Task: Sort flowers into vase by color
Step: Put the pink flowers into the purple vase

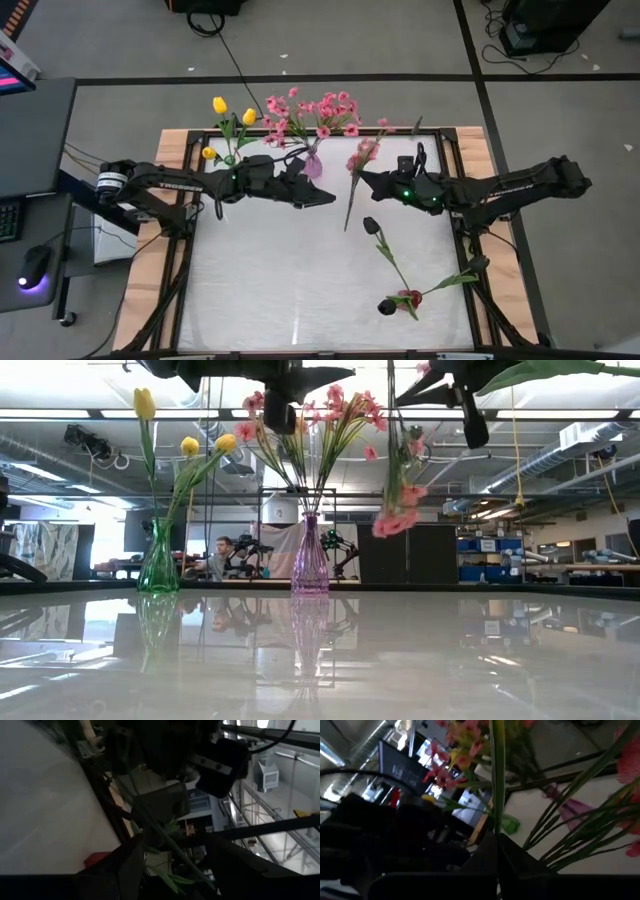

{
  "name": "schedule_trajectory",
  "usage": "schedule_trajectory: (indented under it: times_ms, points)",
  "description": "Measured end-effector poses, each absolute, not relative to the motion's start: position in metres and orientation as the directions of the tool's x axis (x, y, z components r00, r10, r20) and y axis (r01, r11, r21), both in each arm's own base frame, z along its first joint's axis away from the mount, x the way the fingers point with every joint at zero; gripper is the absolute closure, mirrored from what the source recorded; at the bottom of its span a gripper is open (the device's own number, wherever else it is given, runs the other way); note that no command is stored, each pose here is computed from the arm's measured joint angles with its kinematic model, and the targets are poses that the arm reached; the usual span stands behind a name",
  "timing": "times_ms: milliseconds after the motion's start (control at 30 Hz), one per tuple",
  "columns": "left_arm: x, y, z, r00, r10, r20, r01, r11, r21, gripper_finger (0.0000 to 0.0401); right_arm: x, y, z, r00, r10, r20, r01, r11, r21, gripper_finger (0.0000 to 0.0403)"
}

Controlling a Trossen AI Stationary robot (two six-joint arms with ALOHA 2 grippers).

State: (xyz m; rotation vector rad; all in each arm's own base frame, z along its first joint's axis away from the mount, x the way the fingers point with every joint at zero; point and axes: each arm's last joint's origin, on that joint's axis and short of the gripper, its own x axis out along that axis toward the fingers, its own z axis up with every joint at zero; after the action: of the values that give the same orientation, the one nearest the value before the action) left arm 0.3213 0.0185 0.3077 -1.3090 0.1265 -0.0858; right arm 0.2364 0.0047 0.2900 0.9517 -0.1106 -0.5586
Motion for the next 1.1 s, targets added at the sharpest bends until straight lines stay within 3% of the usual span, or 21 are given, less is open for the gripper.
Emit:
schedule_trajectory:
  times_ms: [300, 1100]
  points:
    - [0.321, 0.021, 0.305, 0.984, -0.16, -0.076, -0.033, 0.258, -0.966, 0.0184, 0.247, 0.013, 0.292, 0.877, -0.474, -0.077, 0.329, 0.477, 0.815, 0.0399]
    - [0.318, 0.032, 0.295, 0.975, -0.139, -0.171, -0.141, 0.198, -0.97, 0.0184, 0.27, 0.025, 0.271, 0.884, -0.459, -0.091, 0.324, 0.462, 0.826, 0.0399]
